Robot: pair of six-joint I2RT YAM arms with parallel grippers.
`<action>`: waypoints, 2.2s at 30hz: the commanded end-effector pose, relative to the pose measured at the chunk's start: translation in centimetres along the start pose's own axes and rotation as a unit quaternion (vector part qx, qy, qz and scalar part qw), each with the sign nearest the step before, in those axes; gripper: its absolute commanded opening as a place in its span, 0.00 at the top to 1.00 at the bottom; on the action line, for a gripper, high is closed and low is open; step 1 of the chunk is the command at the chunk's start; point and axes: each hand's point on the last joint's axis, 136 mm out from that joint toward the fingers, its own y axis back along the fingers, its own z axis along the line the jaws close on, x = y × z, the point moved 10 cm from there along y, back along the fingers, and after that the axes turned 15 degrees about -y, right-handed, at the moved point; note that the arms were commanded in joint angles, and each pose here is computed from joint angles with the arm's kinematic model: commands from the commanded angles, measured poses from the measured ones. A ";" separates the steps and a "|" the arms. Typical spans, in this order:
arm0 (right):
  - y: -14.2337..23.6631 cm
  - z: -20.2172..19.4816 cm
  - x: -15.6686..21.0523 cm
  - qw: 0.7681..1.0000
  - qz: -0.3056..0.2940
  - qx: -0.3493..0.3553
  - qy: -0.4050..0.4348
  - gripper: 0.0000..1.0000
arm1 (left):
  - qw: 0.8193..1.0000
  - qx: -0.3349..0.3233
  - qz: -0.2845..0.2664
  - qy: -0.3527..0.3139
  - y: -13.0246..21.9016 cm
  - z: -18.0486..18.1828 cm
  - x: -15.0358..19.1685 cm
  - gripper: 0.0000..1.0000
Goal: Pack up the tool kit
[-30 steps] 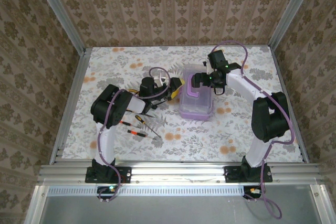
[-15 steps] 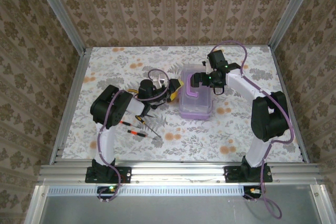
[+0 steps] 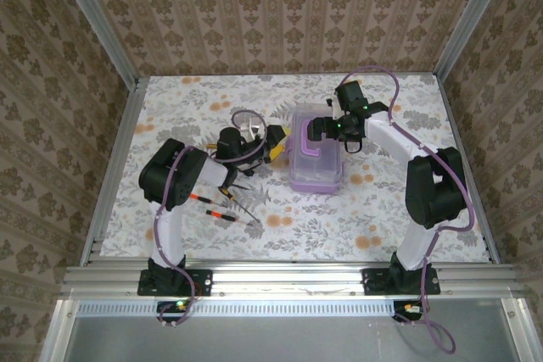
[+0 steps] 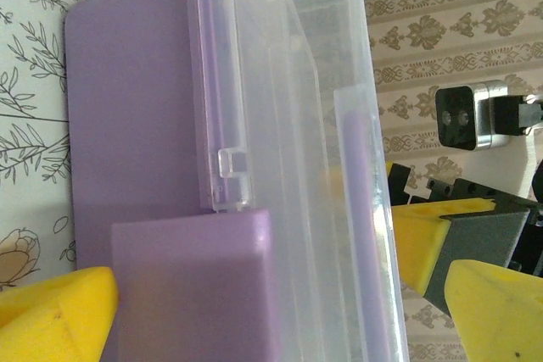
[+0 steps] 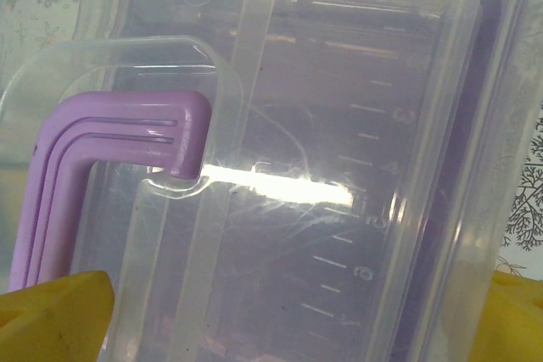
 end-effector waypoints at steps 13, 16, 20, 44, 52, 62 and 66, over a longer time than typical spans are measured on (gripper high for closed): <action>-1.8 -0.6 0.9 0.999 0.034 -0.003 -0.008 0.00 | 1.000 -0.012 -0.004 -0.023 1.8 -0.9 -0.5 0.00; -1.5 -0.5 0.9 1.000 0.030 -0.003 -0.008 0.00 | 0.995 -0.080 0.021 -0.054 3.0 -0.9 -0.5 0.00; -0.9 -0.4 0.6 1.000 0.021 -0.001 -0.004 0.00 | 0.970 -0.194 0.061 -0.133 4.5 -2.8 -1.4 0.00; 0.9 0.2 -0.1 0.997 0.008 -0.078 -0.023 0.27 | 0.959 -0.216 0.084 -0.160 4.3 -3.3 -2.2 0.00; 1.2 -0.9 -0.1 0.985 0.006 -0.163 -0.054 0.28 | 0.961 -0.207 0.085 -0.162 3.9 -3.8 -2.4 0.00; 1.3 -1.7 -0.1 0.973 0.002 -0.221 -0.072 0.28 | 0.957 -0.190 0.080 -0.204 3.2 -7.3 -4.5 0.00; 1.4 -1.8 -0.1 0.971 0.000 -0.230 -0.073 0.28 | 0.953 -0.197 0.086 -0.212 2.7 -7.5 -4.9 0.00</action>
